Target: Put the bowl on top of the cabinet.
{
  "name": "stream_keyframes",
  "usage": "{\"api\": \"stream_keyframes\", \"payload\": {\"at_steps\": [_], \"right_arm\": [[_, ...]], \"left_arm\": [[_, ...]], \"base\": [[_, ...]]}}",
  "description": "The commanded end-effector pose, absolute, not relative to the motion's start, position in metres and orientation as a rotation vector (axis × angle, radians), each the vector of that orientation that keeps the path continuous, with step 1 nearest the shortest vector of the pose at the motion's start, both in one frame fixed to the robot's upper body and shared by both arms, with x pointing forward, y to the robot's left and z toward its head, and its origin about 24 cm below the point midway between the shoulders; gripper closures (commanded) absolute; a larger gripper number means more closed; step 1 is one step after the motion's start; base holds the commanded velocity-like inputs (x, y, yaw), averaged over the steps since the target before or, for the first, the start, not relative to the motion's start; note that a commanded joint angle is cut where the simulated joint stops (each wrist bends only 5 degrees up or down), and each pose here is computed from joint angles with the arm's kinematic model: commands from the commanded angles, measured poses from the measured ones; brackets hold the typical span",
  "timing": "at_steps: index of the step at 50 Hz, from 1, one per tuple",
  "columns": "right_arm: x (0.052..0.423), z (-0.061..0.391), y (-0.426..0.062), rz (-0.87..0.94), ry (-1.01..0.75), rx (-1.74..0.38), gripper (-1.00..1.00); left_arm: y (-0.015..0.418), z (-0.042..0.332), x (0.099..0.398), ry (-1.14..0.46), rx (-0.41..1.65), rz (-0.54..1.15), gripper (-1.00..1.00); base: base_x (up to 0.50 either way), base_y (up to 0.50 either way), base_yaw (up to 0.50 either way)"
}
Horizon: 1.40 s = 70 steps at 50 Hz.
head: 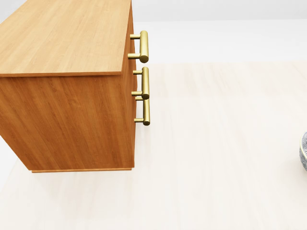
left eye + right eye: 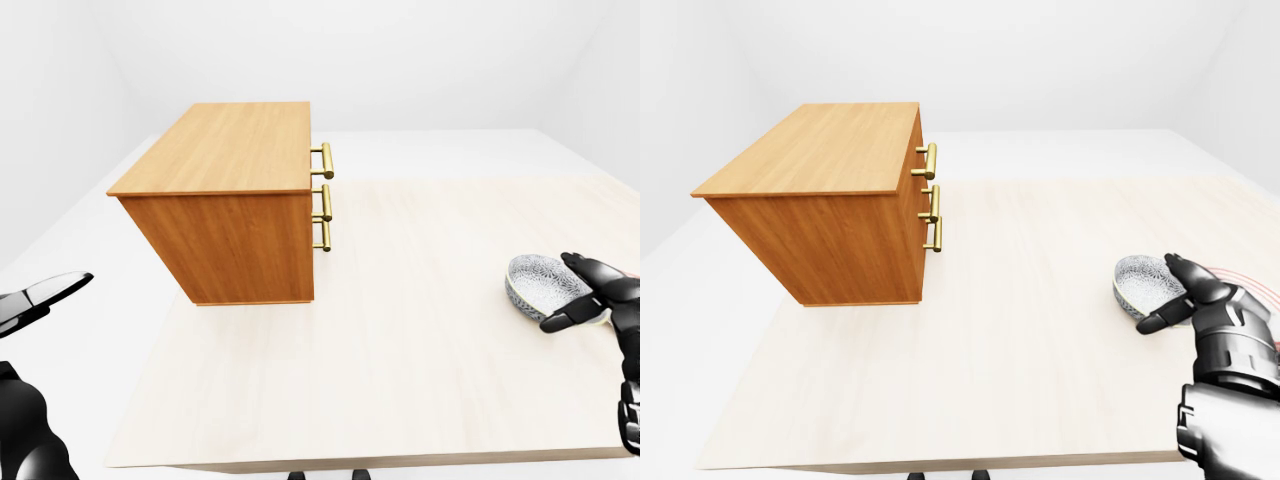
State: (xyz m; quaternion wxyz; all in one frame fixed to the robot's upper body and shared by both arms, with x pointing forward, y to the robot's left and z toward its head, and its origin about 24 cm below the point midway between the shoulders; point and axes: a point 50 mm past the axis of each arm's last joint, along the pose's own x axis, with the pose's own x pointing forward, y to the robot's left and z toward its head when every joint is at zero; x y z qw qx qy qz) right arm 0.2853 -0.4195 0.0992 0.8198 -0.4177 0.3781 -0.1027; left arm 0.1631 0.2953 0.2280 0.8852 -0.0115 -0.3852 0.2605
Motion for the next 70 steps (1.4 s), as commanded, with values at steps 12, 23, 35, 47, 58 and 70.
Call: {"api": "stream_keyframes", "payload": {"at_steps": [12, 23, 35, 47, 58, 70], "right_arm": [[0.295, 0.078, -0.399, -0.164, 0.824, -0.891, -1.00], [0.286, 0.064, -0.401, -0.176, 0.850, -0.845, -1.00], [0.267, 0.044, -0.405, -0.155, 0.936, -0.851, -1.00], [0.265, 0.037, -0.402, -0.120, 0.962, -0.853, -1.00], [0.265, 0.034, -0.400, -0.115, 0.968, -0.849, -1.00], [0.266, 0.036, -0.400, -0.115, 0.962, -0.846, -1.00]], "left_arm": [[0.297, 0.229, 0.163, -0.804, -0.028, 0.545, -1.00], [0.297, 0.229, 0.162, -0.807, -0.029, 0.545, -1.00], [0.296, 0.228, 0.163, -0.800, -0.027, 0.542, -1.00], [0.296, 0.227, 0.164, -0.794, -0.026, 0.542, -1.00], [0.296, 0.224, 0.165, -0.783, -0.026, 0.542, -1.00], [0.296, 0.226, 0.163, -0.793, -0.026, 0.542, -1.00]], "base": [[0.00, 0.00, 0.00], [0.00, 0.00, 0.00], [0.00, 0.00, 0.00], [0.00, 0.00, 0.00], [0.00, 0.00, 0.00], [0.00, 0.00, 0.00]]}}
